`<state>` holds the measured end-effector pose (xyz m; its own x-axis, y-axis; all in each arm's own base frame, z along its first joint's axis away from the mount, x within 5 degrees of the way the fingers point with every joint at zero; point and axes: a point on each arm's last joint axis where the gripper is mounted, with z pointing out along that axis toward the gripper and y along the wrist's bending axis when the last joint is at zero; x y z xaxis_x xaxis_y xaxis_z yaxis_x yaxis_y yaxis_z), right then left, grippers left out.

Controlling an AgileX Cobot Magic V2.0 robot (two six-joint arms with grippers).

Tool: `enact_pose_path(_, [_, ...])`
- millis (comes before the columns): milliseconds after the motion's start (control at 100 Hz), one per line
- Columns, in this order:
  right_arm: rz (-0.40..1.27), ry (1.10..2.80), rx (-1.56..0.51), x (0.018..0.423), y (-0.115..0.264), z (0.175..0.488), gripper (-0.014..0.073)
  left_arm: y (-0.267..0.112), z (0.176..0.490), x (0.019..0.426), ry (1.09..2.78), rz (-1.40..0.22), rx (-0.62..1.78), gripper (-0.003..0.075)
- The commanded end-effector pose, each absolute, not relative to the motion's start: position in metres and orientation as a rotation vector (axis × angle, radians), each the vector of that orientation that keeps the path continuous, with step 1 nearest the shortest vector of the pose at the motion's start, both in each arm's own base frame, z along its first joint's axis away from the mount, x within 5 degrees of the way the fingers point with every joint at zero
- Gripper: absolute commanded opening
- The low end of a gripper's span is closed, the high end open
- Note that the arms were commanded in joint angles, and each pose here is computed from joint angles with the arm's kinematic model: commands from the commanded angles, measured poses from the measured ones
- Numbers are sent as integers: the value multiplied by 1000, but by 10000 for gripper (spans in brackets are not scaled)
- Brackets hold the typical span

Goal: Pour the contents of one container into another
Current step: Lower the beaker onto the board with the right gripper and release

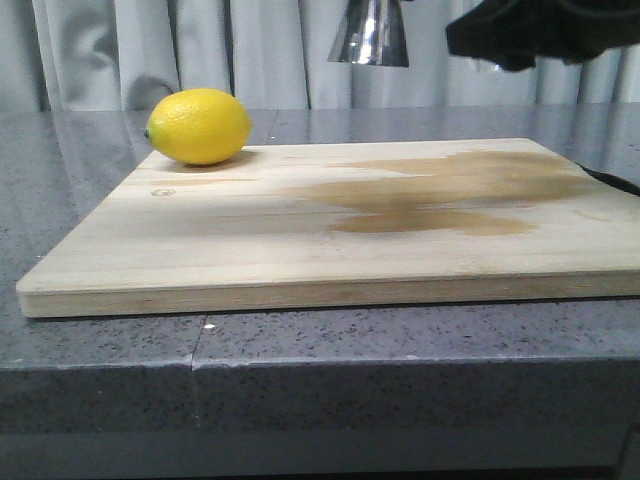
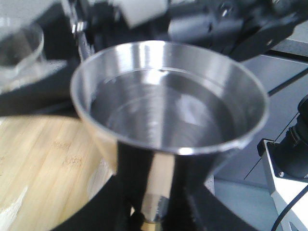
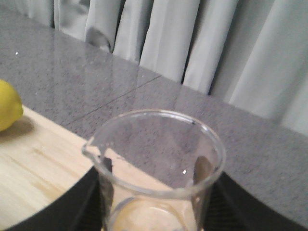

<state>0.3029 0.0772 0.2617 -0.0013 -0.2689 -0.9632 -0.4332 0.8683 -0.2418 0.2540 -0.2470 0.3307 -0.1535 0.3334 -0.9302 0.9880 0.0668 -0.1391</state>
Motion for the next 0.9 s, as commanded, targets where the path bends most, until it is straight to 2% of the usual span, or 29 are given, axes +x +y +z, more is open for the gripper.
enact_pose_path(0, [198,1484,-509,308,79,269,235,-246,358,247,1517,-1159,1280,-20])
enact_pose_path(450, [281,1508,-428,330,82,223,235,-246,358,247,1518,-1158,1279,-20])
enact_pose_path(890, [282,1539,-430,332,82,214,235,-246,358,247,1518,-1157,1280,-20])
